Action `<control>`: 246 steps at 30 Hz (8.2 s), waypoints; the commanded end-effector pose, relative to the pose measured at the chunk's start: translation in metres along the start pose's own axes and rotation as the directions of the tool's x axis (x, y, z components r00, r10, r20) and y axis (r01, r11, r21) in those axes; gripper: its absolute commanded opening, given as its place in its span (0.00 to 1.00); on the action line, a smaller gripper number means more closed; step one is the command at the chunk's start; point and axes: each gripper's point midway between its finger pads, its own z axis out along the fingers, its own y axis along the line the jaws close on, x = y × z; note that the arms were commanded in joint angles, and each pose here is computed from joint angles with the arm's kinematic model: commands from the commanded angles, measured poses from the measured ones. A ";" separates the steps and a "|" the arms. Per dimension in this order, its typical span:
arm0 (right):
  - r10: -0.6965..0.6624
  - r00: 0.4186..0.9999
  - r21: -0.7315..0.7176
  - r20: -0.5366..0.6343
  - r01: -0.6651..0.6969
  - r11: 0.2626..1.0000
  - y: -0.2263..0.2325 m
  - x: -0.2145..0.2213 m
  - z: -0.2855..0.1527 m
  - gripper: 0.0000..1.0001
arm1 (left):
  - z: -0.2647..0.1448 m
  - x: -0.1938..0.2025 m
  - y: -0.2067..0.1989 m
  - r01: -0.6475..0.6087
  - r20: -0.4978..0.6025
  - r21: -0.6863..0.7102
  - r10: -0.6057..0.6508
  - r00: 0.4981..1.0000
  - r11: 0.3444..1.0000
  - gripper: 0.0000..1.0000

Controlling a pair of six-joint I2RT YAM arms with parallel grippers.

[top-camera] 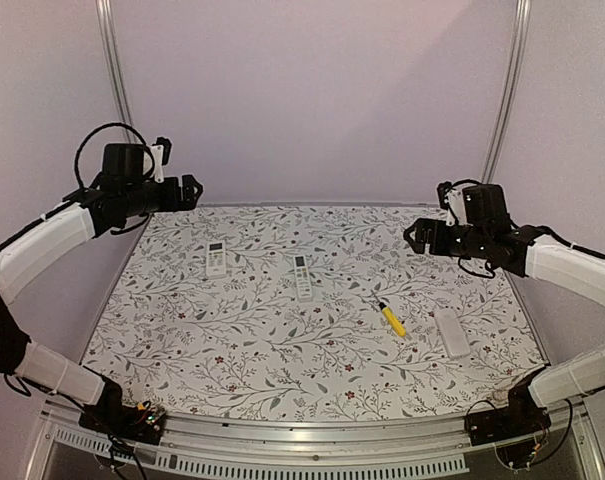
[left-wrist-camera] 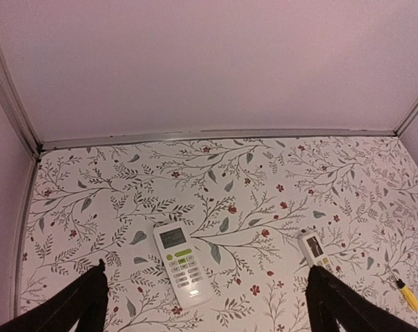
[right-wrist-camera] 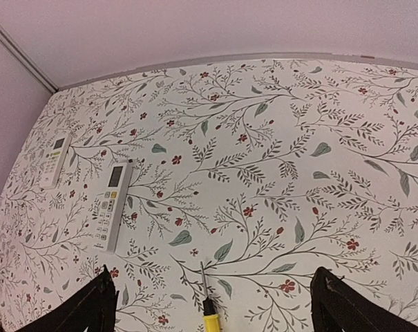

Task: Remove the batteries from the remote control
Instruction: Pick up the remote control from the center of the board, then pass from the right arm to the left, then pass from the left arm to the right, then pass from the right arm to the left

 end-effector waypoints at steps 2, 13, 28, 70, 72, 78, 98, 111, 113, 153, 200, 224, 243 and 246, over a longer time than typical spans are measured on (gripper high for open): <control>0.013 0.994 0.028 -0.105 -0.010 1.000 0.055 0.023 0.046 0.94 | -0.011 -0.001 -0.007 0.048 0.016 0.059 -0.049 0.999 0.997 1.00; -0.155 0.949 -0.059 -0.273 0.144 0.988 0.165 0.092 0.124 0.81 | -0.004 0.009 -0.005 0.077 -0.035 0.043 -0.075 0.997 0.996 1.00; -0.197 0.892 0.009 -0.408 0.220 0.975 0.191 0.167 0.190 0.71 | -0.017 -0.001 -0.009 0.077 0.006 0.075 -0.078 0.997 0.994 1.00; -0.197 0.961 -0.233 -0.192 0.150 0.961 0.220 0.088 0.149 0.20 | -0.045 -0.018 -0.042 -0.019 0.122 0.265 -0.014 0.992 0.964 1.00; -0.204 0.965 -0.358 -0.163 0.134 0.924 0.228 0.072 0.126 0.20 | -0.052 -0.020 -0.054 -0.050 0.148 0.330 0.000 0.989 0.943 1.00; -0.263 0.961 -0.644 -0.085 0.148 0.751 0.246 0.044 0.059 0.20 | -0.079 -0.014 -0.108 -0.132 0.171 0.605 0.034 0.985 0.785 1.00; -0.362 0.931 -0.960 -0.043 0.062 0.274 0.296 0.037 -0.051 0.22 | -0.107 0.037 -0.199 -0.064 0.029 0.926 0.099 0.995 0.373 1.00; -0.396 0.914 -0.950 -0.084 0.046 0.309 0.297 0.048 -0.035 0.22 | -0.111 0.044 -0.207 -0.016 -0.014 0.953 0.099 0.995 0.303 0.78; -0.401 0.912 -0.948 -0.086 0.049 0.315 0.297 0.048 -0.033 0.22 | -0.111 0.045 -0.208 -0.009 -0.021 0.955 0.098 0.995 0.298 0.70; -0.422 0.893 -0.612 0.158 0.424 0.667 0.258 0.014 -0.006 0.99 | -0.035 0.078 -0.168 0.542 -0.492 0.653 -0.248 0.834 0.528 0.14; -0.610 0.780 -0.610 0.138 0.552 0.568 0.285 0.091 0.055 0.39 | -0.048 0.091 -0.163 0.590 -0.566 0.585 -0.242 0.789 0.557 0.11; -0.428 0.897 -0.783 0.108 0.342 0.520 0.262 0.054 0.017 0.00 | -0.058 0.060 -0.147 0.192 -0.224 0.698 -0.043 0.974 0.690 0.97; -0.492 0.849 -0.906 -0.192 0.039 0.421 0.245 0.090 -0.012 0.00 | -0.064 0.117 -0.226 0.043 -0.151 0.936 0.288 0.946 0.349 0.97; -0.492 0.849 -0.917 -0.192 0.023 0.398 0.248 0.087 -0.015 0.00 | -0.068 0.124 -0.228 0.070 -0.168 0.946 0.297 0.940 0.316 0.86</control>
